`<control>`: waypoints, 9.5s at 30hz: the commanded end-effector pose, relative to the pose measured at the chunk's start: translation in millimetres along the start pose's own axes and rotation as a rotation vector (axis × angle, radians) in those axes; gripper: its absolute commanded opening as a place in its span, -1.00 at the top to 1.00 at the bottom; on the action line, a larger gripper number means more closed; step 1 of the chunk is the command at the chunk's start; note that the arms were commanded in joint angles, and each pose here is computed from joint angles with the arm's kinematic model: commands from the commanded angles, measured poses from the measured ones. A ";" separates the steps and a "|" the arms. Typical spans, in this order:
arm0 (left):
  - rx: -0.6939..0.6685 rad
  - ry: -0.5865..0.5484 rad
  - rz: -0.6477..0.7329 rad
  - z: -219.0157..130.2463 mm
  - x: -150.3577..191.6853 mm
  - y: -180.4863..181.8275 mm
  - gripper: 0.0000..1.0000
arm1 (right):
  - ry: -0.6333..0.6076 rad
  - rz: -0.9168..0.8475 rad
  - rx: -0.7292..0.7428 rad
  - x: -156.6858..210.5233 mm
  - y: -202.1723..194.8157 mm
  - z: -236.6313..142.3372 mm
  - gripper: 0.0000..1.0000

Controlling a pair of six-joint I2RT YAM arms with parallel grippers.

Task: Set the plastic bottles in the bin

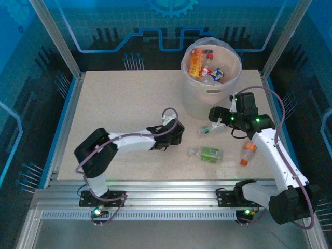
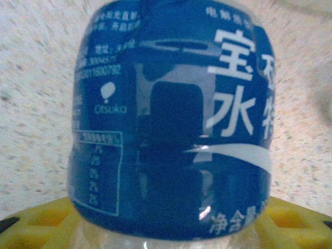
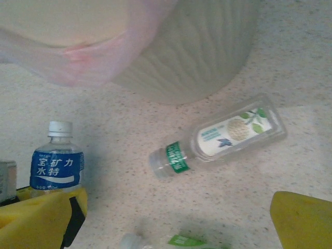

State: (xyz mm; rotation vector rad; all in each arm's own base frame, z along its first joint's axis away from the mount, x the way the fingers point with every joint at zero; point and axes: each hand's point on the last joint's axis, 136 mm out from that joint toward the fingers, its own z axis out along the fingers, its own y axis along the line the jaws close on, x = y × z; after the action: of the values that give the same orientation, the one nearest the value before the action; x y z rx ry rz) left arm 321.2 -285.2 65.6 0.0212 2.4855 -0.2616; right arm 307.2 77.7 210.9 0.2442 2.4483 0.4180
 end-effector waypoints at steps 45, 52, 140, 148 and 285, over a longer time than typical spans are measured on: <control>0.747 -0.750 0.162 -203.5 -123.0 -82.4 -0.02 | 0.104 -0.303 -0.748 16.9 223.8 -31.8 -0.63; 0.743 -0.744 0.159 -202.3 -123.9 -83.0 -0.24 | 0.103 -0.303 -0.744 15.2 225.4 -32.2 -0.11; 0.488 -0.724 0.011 -195.9 -88.9 8.1 -0.98 | -0.101 -0.143 -0.203 -212.8 110.5 13.0 -0.70; 0.484 -0.722 0.005 -195.4 -88.3 9.8 -0.98 | -0.034 -0.109 -0.232 -190.2 107.6 28.7 -0.33; -0.091 -0.471 -0.009 -75.9 -11.5 62.8 -0.98 | 0.682 -0.316 0.233 196.7 3.9 100.3 -0.12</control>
State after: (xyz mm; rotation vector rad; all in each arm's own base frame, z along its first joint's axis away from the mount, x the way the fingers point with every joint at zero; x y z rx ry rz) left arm 291.0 -223.7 119.0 -0.0071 2.0368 -0.1542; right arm 210.9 149.1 17.4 -0.1941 3.1611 0.0835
